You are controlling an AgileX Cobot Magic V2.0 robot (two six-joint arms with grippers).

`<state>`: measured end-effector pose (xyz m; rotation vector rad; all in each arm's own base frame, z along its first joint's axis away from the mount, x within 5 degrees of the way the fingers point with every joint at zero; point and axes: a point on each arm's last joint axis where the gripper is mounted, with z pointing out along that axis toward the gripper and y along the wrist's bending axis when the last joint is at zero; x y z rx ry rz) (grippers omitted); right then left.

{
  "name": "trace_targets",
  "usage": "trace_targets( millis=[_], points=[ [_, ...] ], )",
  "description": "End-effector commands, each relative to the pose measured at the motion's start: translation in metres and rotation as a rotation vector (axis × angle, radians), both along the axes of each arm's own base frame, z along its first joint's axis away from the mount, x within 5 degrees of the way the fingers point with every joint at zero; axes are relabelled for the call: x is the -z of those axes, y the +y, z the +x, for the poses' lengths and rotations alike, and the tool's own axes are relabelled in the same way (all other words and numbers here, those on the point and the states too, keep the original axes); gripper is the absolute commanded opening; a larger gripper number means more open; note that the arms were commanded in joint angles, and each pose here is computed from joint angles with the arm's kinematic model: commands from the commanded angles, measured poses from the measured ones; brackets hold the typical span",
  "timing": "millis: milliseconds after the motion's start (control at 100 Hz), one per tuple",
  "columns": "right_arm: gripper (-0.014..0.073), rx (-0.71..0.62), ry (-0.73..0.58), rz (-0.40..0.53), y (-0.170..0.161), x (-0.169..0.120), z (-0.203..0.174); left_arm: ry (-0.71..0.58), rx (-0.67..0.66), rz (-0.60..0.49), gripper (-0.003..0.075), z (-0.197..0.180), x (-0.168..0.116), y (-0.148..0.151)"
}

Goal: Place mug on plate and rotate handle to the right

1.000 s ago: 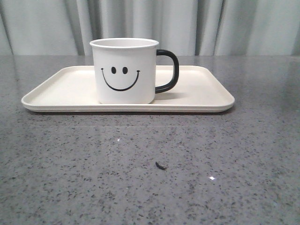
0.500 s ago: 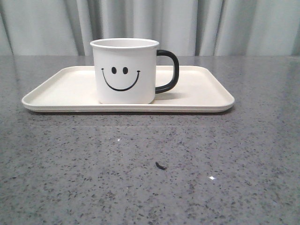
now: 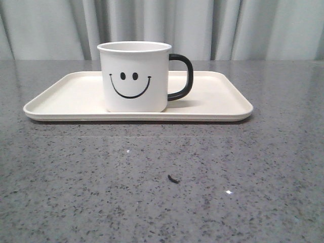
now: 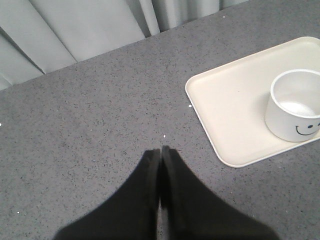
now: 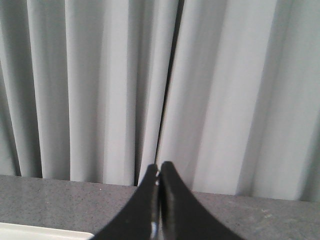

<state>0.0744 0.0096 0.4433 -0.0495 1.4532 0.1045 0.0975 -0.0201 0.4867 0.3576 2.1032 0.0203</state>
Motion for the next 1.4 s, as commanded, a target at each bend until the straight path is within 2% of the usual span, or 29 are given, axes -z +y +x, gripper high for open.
trace_targets(
  millis=[0, 170, 360, 510, 1390],
  points=[
    [-0.0061, 0.047, -0.107, 0.021, -0.004, 0.001, -0.005, -0.098, 0.003, -0.051, -0.0019, -0.004, -0.001, 0.001],
    [-0.0061, 0.050, -0.057, 0.019, -0.004, 0.029, -0.005, -0.117, 0.015, -0.052, -0.0019, -0.010, 0.023, 0.002],
    [-0.0061, 0.025, 0.036, 0.012, -0.002, 0.044, -0.002, -0.121, 0.015, -0.068, -0.0019, -0.011, 0.042, 0.002],
    [-0.0061, 0.012, 0.074, 0.007, -0.001, 0.047, -0.002, -0.139, 0.020, -0.074, -0.0019, -0.010, 0.041, 0.002],
    [-0.0061, 0.012, 0.074, 0.007, -0.001, 0.047, -0.002, -0.142, 0.026, -0.083, -0.0019, -0.009, 0.041, 0.000]
  ],
)
